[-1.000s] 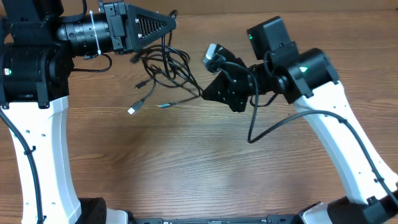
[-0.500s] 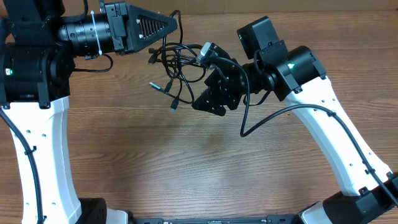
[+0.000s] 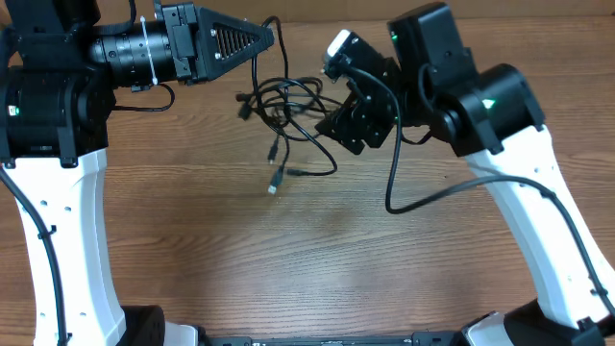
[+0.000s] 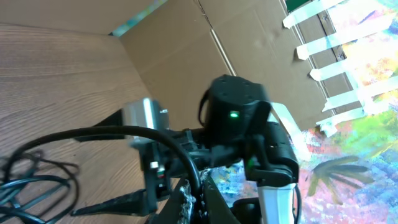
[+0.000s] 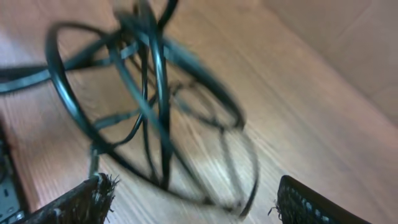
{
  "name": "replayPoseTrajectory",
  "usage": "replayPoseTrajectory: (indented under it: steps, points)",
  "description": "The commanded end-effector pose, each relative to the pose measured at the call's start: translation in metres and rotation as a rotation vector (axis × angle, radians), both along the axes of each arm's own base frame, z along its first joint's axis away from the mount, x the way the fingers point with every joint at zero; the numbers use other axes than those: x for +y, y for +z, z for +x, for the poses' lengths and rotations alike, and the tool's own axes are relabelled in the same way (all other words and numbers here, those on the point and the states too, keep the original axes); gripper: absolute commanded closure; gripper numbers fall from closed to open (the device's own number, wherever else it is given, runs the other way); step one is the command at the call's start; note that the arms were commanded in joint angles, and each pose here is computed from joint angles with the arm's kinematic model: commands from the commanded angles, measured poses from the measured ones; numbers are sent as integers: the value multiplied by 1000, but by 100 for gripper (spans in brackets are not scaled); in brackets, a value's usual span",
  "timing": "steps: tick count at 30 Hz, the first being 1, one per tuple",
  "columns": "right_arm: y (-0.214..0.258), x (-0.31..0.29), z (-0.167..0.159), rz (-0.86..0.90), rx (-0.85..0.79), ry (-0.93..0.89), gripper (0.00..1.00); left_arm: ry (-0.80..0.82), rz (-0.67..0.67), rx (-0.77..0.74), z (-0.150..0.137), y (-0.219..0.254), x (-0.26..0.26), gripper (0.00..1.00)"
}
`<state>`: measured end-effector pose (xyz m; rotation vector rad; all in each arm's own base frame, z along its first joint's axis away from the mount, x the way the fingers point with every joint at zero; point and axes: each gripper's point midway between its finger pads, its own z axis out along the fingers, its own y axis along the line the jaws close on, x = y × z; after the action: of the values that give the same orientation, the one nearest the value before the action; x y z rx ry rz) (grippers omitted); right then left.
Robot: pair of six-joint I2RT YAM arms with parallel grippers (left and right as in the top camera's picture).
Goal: Untangle cables
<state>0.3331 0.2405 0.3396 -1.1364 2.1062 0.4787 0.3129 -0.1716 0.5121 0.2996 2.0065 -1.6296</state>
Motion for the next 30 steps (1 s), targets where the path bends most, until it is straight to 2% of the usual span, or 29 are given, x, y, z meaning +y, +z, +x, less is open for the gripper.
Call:
replayPoseTrajectory:
  steps: [1, 6, 7, 9, 13, 14, 15, 16, 20, 22, 27, 30]
  points:
    - [27, -5, 4, 23, -97, -22, 17, -40, -15, -23, -11, 8, -4, 96]
    - [31, 1, 15, 28, -153, 0, 17, -61, -24, -22, -14, 10, -5, 96]
    - [32, 3, 17, 35, -157, 5, 20, -67, -27, -21, -15, 10, -5, 96]
    - [30, 11, 15, 64, -139, 41, 36, -76, -31, -22, -17, 11, -6, 96]
    - [5, 37, 14, 115, -49, 132, 39, -88, -36, -21, -19, 12, -6, 96]
    - [-4, 41, 16, 112, -28, 142, 48, -88, -36, -21, -19, 12, -6, 96]
    - [-13, 46, 17, 110, -6, 152, 65, -90, -37, -21, -19, 12, -6, 96]
    - [-23, 51, 19, 103, 19, 157, 96, -91, -38, -20, -19, 12, -6, 96]
    - [-40, 54, 24, 87, 77, 127, 96, -94, -40, -18, -20, 12, -6, 96]
    - [-35, 43, 31, 76, 75, 44, 96, -91, -40, -18, -19, 12, -5, 96]
    - [2, -34, 51, 50, -1, -236, 96, -77, -49, -54, -18, 15, 12, 96]
    - [24, -99, 60, 85, -29, -410, 96, -6, -45, -54, -15, 13, 36, 96]
